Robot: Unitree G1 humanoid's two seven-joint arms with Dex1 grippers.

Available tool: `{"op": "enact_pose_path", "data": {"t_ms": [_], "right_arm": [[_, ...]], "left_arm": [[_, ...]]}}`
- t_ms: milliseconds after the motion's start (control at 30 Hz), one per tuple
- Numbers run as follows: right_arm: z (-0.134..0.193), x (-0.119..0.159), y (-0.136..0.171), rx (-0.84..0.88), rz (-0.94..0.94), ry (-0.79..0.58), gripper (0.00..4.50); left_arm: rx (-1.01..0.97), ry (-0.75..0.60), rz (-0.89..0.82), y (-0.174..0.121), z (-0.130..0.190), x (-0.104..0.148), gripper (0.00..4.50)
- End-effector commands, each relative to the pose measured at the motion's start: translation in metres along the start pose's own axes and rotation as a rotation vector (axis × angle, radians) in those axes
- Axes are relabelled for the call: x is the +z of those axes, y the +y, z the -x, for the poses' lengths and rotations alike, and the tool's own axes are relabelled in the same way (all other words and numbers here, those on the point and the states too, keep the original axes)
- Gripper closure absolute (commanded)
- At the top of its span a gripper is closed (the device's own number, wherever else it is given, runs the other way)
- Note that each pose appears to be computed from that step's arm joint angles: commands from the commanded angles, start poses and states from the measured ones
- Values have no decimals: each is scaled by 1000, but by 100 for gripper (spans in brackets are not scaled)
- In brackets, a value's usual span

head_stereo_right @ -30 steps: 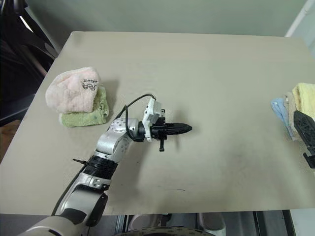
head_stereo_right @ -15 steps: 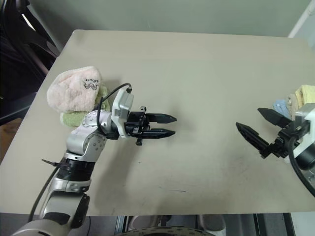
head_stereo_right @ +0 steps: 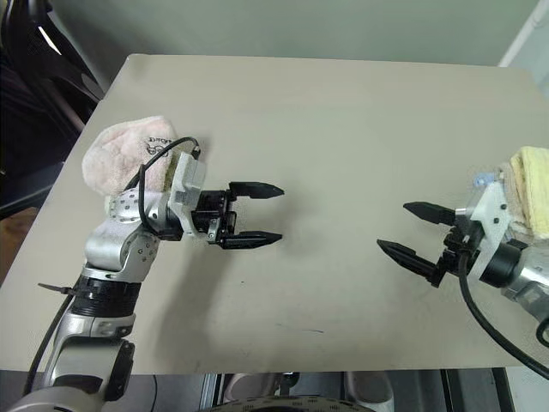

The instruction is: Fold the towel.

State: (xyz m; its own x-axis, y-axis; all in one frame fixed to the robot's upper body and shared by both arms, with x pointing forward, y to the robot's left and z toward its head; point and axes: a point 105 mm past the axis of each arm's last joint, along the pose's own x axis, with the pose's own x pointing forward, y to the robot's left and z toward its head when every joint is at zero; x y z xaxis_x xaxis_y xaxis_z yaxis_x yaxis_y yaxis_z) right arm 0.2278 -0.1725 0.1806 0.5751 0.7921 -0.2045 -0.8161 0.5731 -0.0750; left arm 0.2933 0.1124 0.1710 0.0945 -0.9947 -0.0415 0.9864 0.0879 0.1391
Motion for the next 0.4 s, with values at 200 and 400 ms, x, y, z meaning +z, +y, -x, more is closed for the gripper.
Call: {"op": "enact_pose_path", "data": {"t_ms": [200, 400], "right_arm": [[-13, 6, -3, 17, 57, -55, 0], [-20, 12, 1, 39, 34, -109, 0]], "left_arm": [[52, -14, -40, 4, 5, 7, 2], [37, -24, -45, -1, -2, 3, 2]]}}
